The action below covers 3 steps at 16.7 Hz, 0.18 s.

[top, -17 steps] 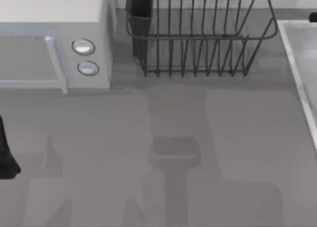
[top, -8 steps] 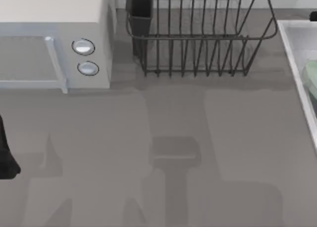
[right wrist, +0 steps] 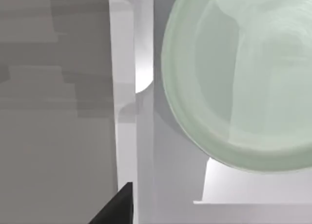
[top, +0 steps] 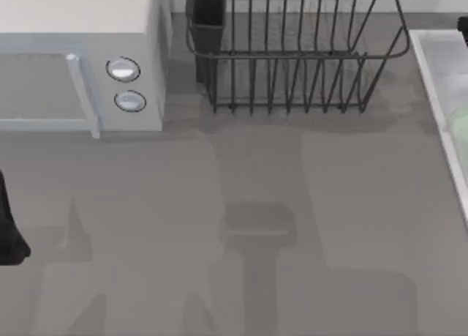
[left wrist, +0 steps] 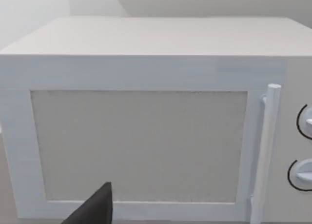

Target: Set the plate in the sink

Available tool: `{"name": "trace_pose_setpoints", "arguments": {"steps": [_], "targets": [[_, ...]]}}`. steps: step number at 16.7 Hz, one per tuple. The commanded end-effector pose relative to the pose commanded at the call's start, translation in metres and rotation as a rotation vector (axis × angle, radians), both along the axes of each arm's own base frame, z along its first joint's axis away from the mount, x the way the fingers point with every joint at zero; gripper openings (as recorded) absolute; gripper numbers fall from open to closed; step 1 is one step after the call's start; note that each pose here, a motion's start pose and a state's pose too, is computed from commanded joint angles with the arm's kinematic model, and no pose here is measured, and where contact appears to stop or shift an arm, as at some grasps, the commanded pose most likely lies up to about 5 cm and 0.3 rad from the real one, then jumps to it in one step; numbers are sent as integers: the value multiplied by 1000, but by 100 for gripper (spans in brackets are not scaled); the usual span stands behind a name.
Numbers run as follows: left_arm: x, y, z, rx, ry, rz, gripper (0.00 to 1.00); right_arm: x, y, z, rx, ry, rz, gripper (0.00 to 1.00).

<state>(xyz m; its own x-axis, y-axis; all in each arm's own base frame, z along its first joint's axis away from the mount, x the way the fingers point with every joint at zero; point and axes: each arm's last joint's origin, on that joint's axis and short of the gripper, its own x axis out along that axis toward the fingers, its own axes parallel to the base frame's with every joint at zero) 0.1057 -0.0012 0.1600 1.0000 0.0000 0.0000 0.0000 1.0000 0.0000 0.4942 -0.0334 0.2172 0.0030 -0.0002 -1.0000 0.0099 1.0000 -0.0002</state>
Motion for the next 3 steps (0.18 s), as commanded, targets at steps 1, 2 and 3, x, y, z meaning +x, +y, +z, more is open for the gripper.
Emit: {"name": "trace_pose_setpoints", "arguments": {"steps": [1,2,3], "targets": [[0,0,0,0,0,0,100,0,0,0,0,0,0,100],[0,0,0,0,0,0,100,0,0,0,0,0,0,100],[0,0,0,0,0,0,100,0,0,0,0,0,0,100]]}}
